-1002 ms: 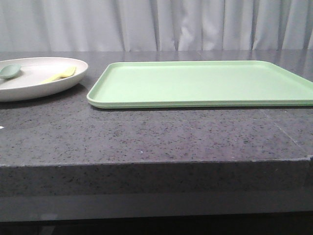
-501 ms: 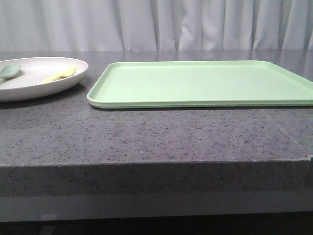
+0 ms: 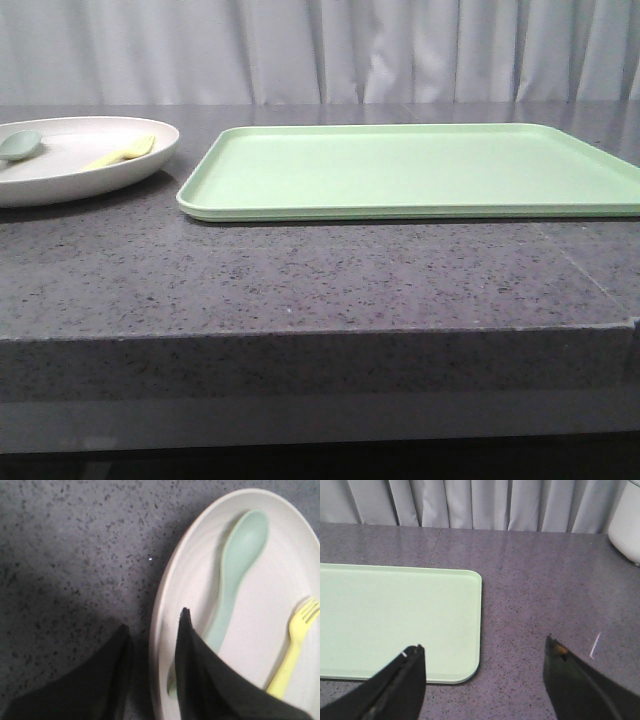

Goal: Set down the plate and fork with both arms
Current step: 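Grip the white plate rim with the left gripper and lift it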

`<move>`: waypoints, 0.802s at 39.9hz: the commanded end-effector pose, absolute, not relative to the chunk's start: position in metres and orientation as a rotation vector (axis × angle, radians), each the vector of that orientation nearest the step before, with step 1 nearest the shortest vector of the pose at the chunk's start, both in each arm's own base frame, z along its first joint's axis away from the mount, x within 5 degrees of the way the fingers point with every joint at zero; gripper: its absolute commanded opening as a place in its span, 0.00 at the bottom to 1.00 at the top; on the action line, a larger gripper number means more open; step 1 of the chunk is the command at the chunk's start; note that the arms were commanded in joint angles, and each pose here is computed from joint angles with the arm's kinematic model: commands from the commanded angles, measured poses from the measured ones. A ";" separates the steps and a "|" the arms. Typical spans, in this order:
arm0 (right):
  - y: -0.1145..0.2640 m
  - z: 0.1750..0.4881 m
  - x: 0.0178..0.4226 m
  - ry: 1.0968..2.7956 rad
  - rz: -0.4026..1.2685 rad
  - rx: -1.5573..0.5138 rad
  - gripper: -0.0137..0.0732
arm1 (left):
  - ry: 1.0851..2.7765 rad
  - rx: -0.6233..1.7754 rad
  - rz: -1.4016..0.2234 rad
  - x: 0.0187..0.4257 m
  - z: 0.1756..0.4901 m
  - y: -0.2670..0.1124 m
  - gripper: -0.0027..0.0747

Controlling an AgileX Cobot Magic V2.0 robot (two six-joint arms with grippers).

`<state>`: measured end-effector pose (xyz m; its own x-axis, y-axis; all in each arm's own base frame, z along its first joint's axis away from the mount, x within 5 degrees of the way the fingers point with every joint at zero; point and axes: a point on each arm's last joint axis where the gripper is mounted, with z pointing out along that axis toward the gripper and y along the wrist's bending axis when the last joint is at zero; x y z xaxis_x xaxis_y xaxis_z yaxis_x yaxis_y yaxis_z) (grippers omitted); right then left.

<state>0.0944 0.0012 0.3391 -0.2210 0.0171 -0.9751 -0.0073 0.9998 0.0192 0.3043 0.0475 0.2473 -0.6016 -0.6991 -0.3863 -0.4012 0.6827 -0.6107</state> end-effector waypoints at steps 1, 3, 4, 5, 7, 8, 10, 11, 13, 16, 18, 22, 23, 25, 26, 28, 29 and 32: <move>0.001 0.358 0.096 1.680 0.013 0.004 0.76 | 2.165 -0.840 -0.622 0.308 0.268 0.051 0.23; 0.001 0.358 0.096 1.680 0.013 0.004 0.76 | 2.162 -0.841 -0.619 0.308 0.268 0.051 0.20; 0.001 0.358 0.096 1.680 0.013 0.004 0.76 | 2.163 -0.842 -0.619 0.309 0.268 0.051 0.19; 0.001 0.358 0.096 1.680 0.013 0.004 0.76 | 2.163 -0.842 -0.619 0.309 0.268 0.051 0.18; 0.001 0.358 0.096 1.680 0.013 0.004 0.76 | 2.166 -0.842 -0.621 0.309 0.267 0.051 0.17; 0.001 0.358 0.096 1.680 0.013 0.004 0.76 | 2.168 -0.844 -0.620 0.309 0.267 0.051 0.17; 0.001 0.358 0.096 1.680 0.013 0.004 0.76 | 2.172 -0.842 -0.625 0.309 0.266 0.051 0.17; 0.001 0.358 0.096 1.680 0.013 0.004 0.76 | 2.175 -0.840 -0.626 0.309 0.266 0.050 0.17; 0.001 0.358 0.096 1.680 0.013 0.004 0.76 | 2.184 -0.832 -0.632 0.308 0.266 0.050 0.17; 0.001 0.358 0.096 1.680 0.013 0.004 0.76 | 2.201 -0.802 -0.631 0.308 0.265 0.048 0.17; 0.001 0.358 0.096 1.680 0.013 0.004 0.76 | 2.213 -0.802 -0.645 0.308 0.264 0.046 0.16; 0.001 0.358 0.096 1.680 0.013 0.004 0.76 | 2.222 -0.805 -0.657 0.308 0.263 0.046 0.11; 0.001 0.358 0.096 1.680 0.013 0.004 0.76 | 2.222 -0.805 -0.657 0.308 0.263 0.046 0.10; 0.001 0.358 0.096 1.680 0.013 0.004 0.76 | 2.220 -0.806 -0.655 0.309 0.263 0.046 0.06; 0.001 0.358 0.096 1.680 0.013 0.004 0.76 | 2.220 -0.806 -0.655 0.309 0.263 0.046 0.03; 0.001 0.358 0.096 1.680 0.013 0.004 0.76 | 2.220 -0.806 -0.655 0.309 0.263 0.046 0.01; 0.001 0.358 0.096 1.680 0.013 0.004 0.76 | 2.220 -0.806 -0.655 0.309 0.263 0.046 0.01; 0.001 0.358 0.096 1.680 0.013 0.004 0.76 | 2.211 -0.809 -0.646 0.309 0.263 0.047 0.01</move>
